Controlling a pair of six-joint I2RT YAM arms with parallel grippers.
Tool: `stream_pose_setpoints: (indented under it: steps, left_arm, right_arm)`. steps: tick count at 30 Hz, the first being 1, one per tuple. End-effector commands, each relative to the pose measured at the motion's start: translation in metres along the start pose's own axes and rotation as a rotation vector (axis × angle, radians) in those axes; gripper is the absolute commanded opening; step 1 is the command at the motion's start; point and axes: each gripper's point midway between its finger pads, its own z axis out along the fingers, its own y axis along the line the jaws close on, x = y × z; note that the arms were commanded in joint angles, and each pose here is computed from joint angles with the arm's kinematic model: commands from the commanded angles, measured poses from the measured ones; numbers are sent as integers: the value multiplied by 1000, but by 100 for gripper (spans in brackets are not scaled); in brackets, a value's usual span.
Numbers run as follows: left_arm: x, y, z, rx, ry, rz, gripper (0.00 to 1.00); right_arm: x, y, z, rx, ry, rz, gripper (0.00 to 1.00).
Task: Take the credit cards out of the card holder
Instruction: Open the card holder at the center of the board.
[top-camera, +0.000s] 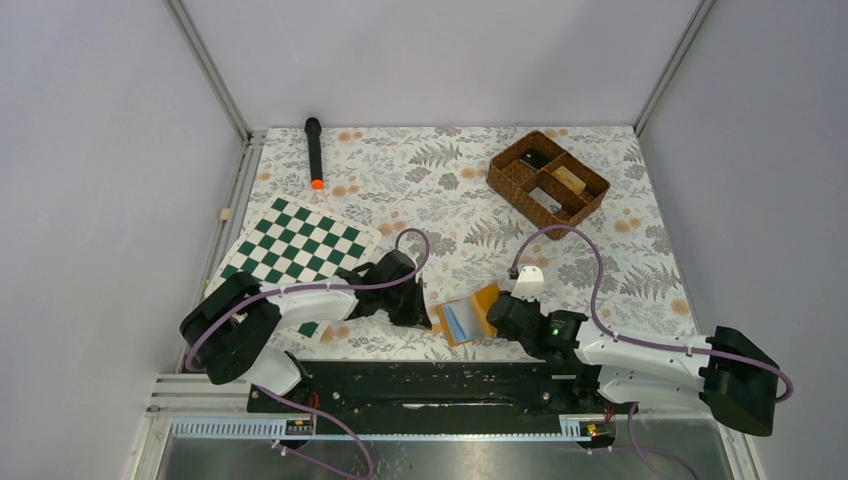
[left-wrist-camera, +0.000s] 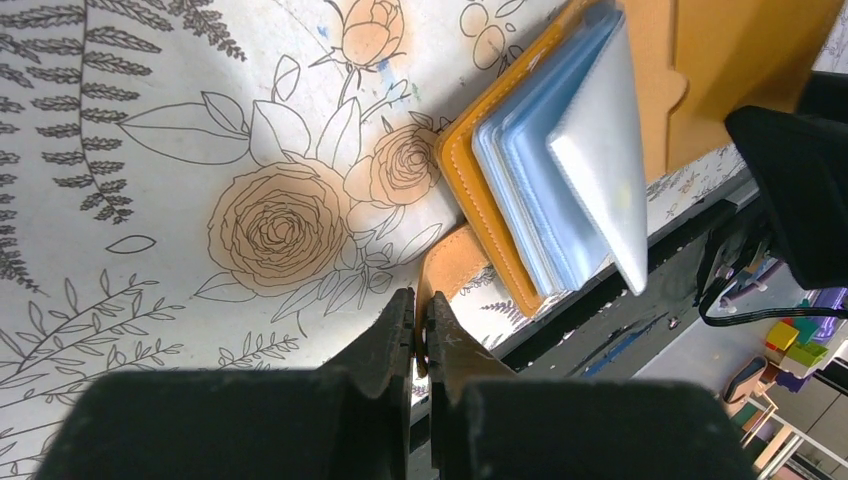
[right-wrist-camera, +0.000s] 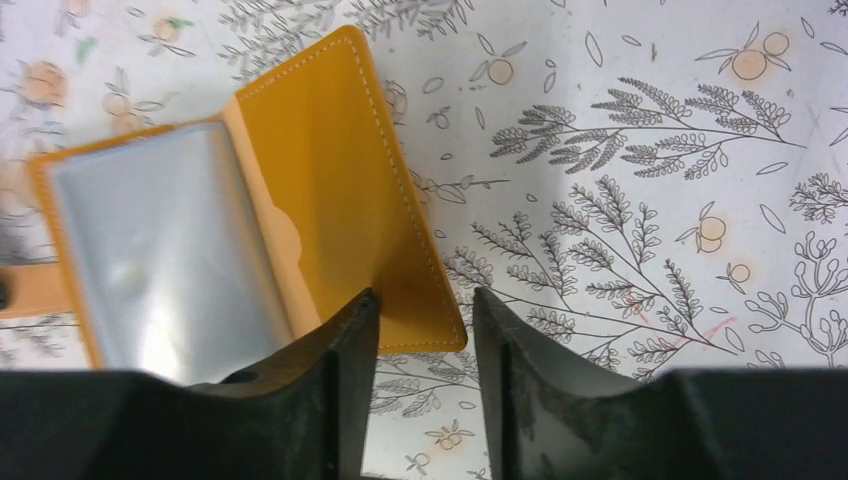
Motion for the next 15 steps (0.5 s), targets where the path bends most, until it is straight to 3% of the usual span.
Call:
stream_pose_setpoints:
  steps: [1, 8, 15]
  left_arm:
    - [-13, -8, -8, 19, -50, 30, 0]
    - [-13, -10, -7, 34, -46, 28, 0]
    - [-13, -13, -8, 46, -46, 28, 0]
  right_arm:
    - [-26, 14, -17, -54, -31, 42, 42]
    - [-51, 36, -48, -154, -11, 63, 49]
    - [-79, 95, -90, -456, -60, 119, 48]
